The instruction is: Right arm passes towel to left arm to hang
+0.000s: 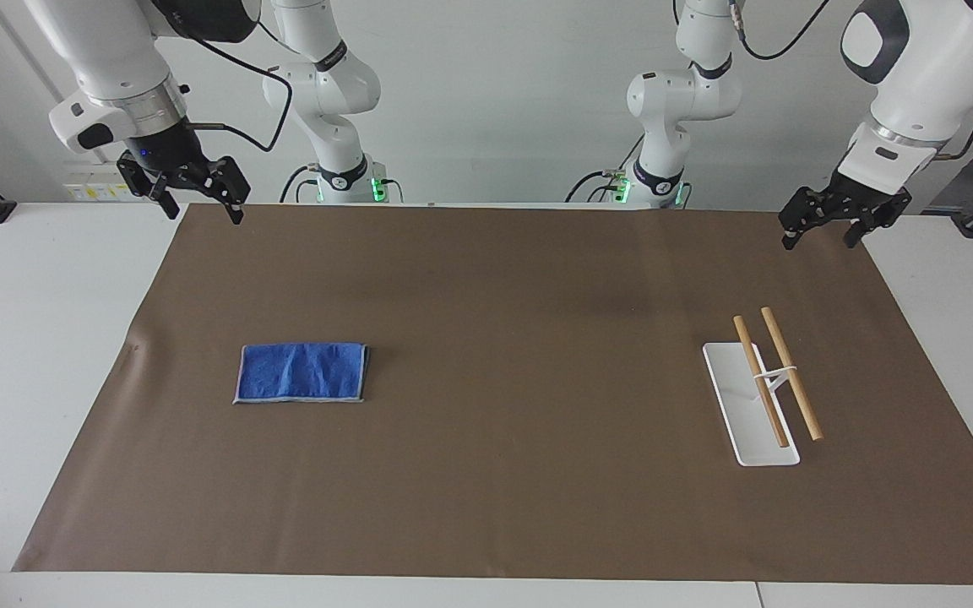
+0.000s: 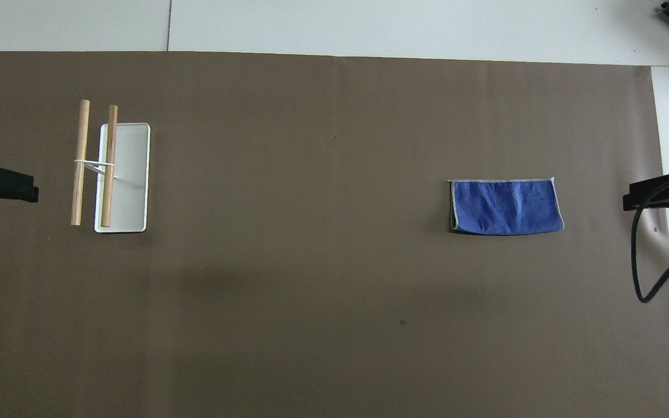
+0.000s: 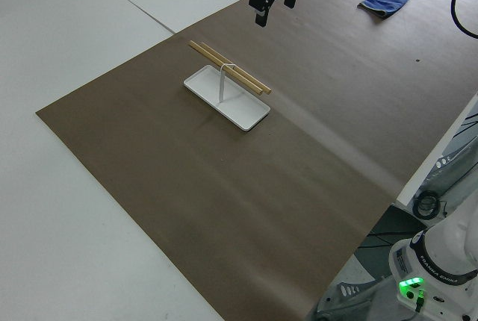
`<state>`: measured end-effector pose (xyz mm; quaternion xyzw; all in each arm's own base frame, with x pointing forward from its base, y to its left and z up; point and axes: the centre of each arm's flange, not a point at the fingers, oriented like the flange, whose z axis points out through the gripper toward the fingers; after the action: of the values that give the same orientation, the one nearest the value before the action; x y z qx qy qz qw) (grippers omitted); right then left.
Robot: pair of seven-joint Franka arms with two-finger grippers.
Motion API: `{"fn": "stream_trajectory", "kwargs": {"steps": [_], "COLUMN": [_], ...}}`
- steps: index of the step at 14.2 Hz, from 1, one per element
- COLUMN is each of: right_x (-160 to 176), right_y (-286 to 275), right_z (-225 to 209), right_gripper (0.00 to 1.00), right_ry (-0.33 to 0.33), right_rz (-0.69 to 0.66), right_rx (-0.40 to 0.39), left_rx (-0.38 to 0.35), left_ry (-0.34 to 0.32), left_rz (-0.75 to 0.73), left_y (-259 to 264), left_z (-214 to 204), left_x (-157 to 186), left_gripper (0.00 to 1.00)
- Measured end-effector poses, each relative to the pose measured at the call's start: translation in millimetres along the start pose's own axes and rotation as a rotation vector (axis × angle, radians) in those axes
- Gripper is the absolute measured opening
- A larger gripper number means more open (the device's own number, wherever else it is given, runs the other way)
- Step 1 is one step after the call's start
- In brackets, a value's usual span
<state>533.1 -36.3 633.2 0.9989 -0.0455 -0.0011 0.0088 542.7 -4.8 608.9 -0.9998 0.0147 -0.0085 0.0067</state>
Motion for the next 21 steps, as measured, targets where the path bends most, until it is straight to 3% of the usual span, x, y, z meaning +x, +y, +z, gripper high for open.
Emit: {"fn": "stream_trajectory", "kwargs": {"steps": [21], "right_x": [-0.1], "right_y": [-0.1], "right_z": [2.2], "right_gripper": [1.0], "right_ry": [-0.005], "right_rz": [0.014], "right_rx": [0.0], "left_rx": [0.0], "left_ry": [0.0], "left_rz": [0.0], "left_y": [0.0], "left_z": [0.0], "left_x": [0.0], "left_gripper": [1.0]}}
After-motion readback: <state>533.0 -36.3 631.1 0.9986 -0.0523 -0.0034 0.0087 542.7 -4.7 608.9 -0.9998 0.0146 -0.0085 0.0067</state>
